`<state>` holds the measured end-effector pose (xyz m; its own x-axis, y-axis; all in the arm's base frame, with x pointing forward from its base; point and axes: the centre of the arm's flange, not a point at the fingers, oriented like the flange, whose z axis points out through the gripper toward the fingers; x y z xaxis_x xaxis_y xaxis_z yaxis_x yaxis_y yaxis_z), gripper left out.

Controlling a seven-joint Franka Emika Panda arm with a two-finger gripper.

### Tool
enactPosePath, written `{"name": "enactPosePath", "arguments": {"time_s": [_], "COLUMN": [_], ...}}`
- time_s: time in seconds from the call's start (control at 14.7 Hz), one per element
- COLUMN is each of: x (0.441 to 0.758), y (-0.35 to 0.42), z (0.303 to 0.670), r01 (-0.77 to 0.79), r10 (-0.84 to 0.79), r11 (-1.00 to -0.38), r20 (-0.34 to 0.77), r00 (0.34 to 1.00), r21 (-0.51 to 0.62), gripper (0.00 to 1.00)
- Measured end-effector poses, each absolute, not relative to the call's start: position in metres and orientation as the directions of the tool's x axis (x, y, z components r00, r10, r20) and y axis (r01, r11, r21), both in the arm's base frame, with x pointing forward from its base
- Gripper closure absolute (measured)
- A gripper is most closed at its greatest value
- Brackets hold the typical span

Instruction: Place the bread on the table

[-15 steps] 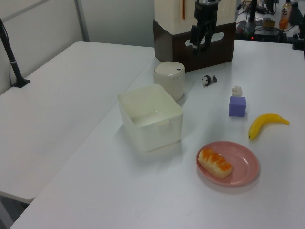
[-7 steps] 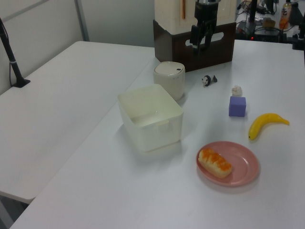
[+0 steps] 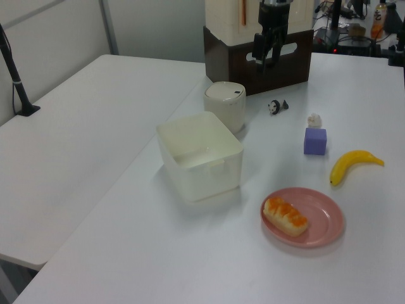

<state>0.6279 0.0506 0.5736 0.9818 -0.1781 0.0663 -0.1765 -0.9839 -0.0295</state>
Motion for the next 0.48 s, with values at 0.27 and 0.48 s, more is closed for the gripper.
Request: {"name": "enactPosePath", "arguments": {"time_s": [0.27, 0.48], "x": [0.6281, 0.6282], "y": [0.0497, 0.0495], "z": [0.5731, 0.5730], "r01": [-0.176, -0.175], "r10": [-0.177, -0.176], "r11": [-0.984, -0.984], "r20": [0.068, 0.069], "r00": [0.982, 0.982], "r21": [-0.020, -0.018], "gripper": [0.00, 0.00]}}
